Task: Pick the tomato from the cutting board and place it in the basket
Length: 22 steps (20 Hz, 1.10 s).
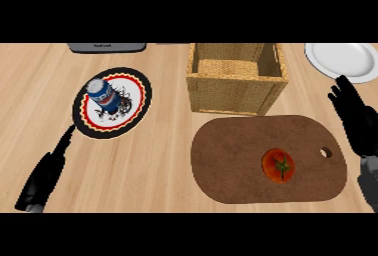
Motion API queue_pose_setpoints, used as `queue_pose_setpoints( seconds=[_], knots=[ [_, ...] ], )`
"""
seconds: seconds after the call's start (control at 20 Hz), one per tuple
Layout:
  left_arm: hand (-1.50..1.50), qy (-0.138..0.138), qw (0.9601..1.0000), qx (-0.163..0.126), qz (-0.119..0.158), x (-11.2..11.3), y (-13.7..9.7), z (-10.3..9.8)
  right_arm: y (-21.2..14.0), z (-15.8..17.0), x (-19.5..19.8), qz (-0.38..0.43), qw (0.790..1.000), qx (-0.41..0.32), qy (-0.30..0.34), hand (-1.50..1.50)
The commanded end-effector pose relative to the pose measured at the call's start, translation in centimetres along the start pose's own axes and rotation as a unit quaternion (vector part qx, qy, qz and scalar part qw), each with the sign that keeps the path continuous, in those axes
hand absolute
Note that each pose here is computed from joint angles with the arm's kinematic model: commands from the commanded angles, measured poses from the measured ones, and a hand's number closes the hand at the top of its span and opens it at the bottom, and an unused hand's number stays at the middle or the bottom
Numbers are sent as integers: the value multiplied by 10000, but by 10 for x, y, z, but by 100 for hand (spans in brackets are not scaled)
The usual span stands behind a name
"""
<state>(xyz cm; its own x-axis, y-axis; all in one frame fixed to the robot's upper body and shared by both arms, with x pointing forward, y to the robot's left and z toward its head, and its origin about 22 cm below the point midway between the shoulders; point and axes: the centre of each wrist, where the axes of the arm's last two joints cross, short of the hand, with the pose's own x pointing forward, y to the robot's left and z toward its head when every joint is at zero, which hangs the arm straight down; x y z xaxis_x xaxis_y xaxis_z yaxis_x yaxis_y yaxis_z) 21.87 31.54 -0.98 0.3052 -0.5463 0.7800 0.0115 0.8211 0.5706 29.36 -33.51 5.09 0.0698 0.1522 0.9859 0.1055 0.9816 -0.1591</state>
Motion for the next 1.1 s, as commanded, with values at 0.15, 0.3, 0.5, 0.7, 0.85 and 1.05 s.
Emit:
queue_pose_setpoints(
  seconds=[0.15,0.3,0.5,0.7,0.85,1.05],
  knots=[
    [0,-1715,9822,-340,689,77,-5,-13,26,-6,33,-277,9664,1998,-1591,150],
    [0,-2159,9671,-766,1104,97,-22,-14,67,-4,104,292,8704,3504,-3447,150],
    [0,-2306,9567,-904,1528,105,-16,-15,120,46,42,-380,8252,4231,-3722,-150],
    [0,-2367,9541,-955,1564,110,-12,-22,118,86,16,574,8542,3231,-4034,-150],
    [0,-2328,9580,-729,1505,86,8,-18,102,97,29,1496,8692,2414,-4049,-150],
    [0,-2343,9570,-708,1556,97,13,-22,65,103,68,2520,8619,1379,-4178,-150]
  ],
)
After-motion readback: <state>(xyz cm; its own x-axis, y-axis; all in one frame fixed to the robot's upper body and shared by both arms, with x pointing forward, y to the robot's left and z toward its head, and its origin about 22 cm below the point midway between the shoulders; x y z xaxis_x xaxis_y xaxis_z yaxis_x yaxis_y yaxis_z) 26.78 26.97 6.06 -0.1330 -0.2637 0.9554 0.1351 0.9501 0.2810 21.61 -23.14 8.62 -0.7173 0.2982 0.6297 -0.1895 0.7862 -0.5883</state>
